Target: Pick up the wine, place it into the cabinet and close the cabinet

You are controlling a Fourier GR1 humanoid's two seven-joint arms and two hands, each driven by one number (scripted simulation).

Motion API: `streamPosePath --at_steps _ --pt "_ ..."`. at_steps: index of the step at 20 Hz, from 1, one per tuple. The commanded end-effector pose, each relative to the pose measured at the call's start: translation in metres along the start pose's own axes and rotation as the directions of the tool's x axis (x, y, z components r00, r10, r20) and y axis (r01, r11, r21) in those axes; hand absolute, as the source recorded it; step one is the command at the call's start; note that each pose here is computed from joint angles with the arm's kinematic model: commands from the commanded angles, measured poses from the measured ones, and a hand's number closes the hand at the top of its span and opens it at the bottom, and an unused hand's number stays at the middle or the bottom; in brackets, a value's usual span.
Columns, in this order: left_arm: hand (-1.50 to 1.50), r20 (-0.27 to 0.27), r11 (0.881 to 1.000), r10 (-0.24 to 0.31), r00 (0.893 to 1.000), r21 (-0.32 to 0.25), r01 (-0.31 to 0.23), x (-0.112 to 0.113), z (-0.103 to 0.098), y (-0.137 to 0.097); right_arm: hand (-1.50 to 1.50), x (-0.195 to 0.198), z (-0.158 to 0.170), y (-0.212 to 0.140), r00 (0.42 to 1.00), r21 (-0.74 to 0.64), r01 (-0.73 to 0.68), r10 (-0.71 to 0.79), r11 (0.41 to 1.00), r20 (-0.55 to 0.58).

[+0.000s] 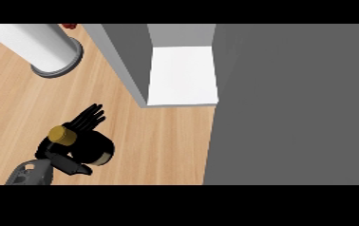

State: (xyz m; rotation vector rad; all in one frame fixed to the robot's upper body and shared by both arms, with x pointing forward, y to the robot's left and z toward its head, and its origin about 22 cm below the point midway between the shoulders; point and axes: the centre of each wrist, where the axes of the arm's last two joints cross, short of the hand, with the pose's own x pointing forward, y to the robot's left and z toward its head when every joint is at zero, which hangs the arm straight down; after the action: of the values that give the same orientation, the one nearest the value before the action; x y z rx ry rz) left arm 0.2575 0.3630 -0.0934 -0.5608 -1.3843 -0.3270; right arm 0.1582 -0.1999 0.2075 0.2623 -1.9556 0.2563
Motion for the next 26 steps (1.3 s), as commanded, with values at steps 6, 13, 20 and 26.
streamPosePath --at_steps 6,13,20,26 --pt "-1.50 0.131 0.975 0.169 0.977 -0.164 -0.147 -0.019 -0.018 -0.014 -1.50 0.002 0.004 -0.001 1.000 0.011 0.006 -0.006 1.000 0.029" --pt "-1.50 0.156 0.970 0.169 0.973 -0.200 -0.137 -0.025 -0.019 -0.025 -1.50 0.004 0.009 -0.002 1.000 -0.005 0.001 -0.001 1.000 0.015" --pt "1.50 0.172 0.973 0.194 0.966 -0.157 -0.168 -0.031 -0.025 -0.029 -1.50 0.010 0.014 -0.005 1.000 0.011 0.010 -0.010 1.000 0.027" --pt "1.50 0.130 0.951 0.251 0.959 -0.218 -0.219 -0.034 -0.040 -0.040 -1.50 0.004 0.006 -0.002 1.000 -0.001 -0.004 0.004 1.000 -0.004"
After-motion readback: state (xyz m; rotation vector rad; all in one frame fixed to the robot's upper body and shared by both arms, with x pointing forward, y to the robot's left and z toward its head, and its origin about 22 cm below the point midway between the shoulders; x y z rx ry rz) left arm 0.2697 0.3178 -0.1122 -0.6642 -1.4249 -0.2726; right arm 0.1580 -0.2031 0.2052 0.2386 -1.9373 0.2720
